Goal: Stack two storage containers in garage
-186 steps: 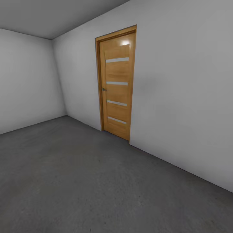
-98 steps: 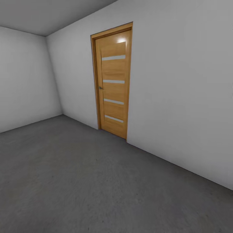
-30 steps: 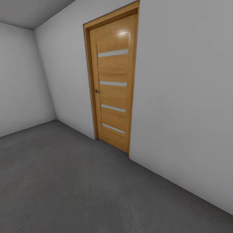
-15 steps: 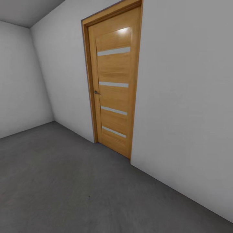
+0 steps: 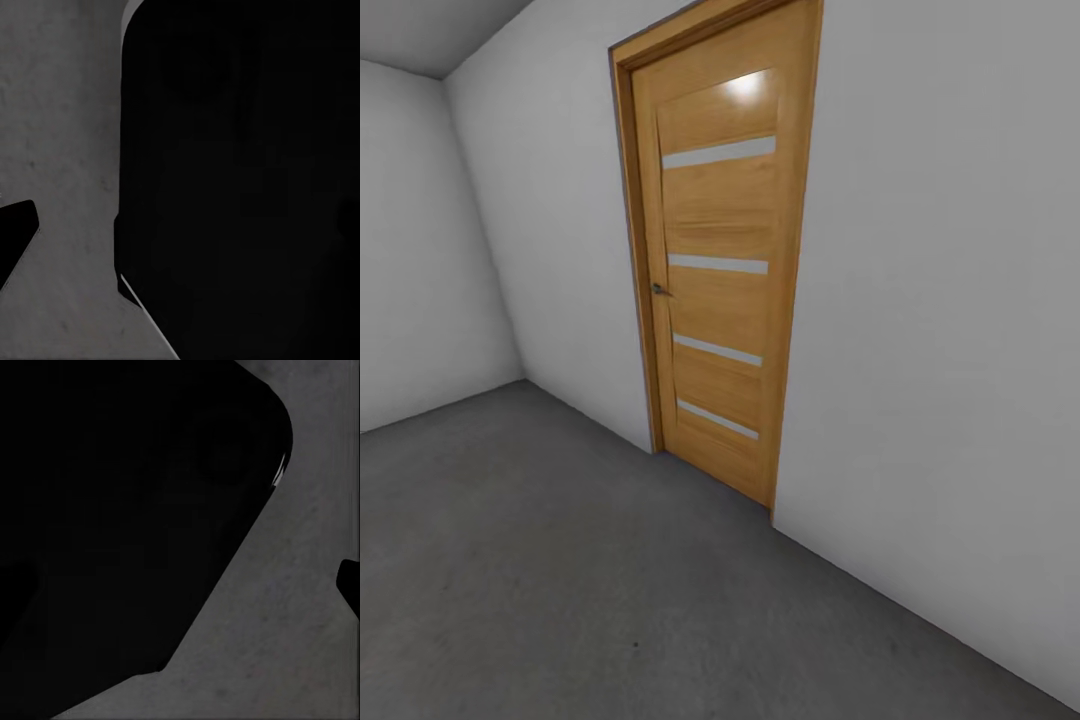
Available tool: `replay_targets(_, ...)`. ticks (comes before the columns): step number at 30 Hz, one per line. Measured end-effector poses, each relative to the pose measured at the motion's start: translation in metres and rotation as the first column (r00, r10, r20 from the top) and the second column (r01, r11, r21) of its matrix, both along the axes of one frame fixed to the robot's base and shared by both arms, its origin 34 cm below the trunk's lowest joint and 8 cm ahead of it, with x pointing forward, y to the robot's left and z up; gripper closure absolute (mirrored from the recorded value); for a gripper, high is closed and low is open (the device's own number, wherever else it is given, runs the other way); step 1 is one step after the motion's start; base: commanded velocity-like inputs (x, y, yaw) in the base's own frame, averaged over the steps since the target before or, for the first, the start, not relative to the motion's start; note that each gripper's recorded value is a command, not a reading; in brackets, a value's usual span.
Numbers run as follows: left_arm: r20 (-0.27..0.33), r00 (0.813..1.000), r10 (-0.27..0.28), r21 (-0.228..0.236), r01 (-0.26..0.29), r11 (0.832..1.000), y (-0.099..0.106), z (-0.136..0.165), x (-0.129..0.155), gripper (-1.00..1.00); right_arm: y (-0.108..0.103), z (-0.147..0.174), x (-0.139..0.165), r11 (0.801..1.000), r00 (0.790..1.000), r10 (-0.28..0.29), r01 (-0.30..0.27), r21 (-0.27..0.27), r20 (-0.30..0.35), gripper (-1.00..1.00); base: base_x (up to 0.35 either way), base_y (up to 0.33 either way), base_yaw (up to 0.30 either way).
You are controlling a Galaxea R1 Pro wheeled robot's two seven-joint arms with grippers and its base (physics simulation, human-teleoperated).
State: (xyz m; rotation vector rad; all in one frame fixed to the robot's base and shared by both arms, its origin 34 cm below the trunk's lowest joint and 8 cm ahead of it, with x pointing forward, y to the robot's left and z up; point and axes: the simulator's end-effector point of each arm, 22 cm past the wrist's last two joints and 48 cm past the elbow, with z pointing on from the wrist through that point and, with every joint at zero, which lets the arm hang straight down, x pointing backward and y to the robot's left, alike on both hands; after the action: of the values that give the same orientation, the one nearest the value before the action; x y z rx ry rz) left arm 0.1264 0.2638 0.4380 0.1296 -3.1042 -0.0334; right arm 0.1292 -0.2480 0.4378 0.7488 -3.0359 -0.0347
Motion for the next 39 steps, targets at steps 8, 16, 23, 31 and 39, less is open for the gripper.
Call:
replay_targets(8,0.001,1.000,0.000,0.000,0.000,1.000,-0.0002,0.0000,0.0001,-1.00,0.0018,0.0000,0.0001,1.000,1.000,-0.008,0.008,0.002,-0.001,-1.00,0.324,0.084,0.000)
replay_targets(16,-0.001,1.000,0.000,-0.001,0.000,1.000,-0.0008,-0.0001,-0.0001,-1.00,0.0022,0.0000,-0.0002,1.000,1.000,0.005,-0.005,0.003,-0.002,-1.00,0.220,0.048,0.158)
replay_targets(23,-0.001,1.000,0.000,-0.003,0.000,1.000,-0.0018,-0.0001,-0.0001,-1.00,0.0023,-0.0001,-0.0002,1.000,1.000,0.008,-0.008,0.003,-0.002,-1.00,0.021,0.003,0.268)
replay_targets(31,0.000,1.000,-0.005,-0.006,0.005,1.000,-0.0025,-0.0002,0.0002,-1.00,0.0023,-0.0001,-0.0002,1.000,1.000,0.007,-0.007,0.003,-0.002,-1.00,0.001,0.000,0.248)
replay_targets(39,0.000,1.000,-0.003,-0.005,0.003,1.000,-0.0022,-0.0001,0.0001,-1.00,0.0015,-0.0001,-0.0002,1.000,1.000,0.000,0.000,0.001,-0.002,-1.00,0.000,0.000,0.027)
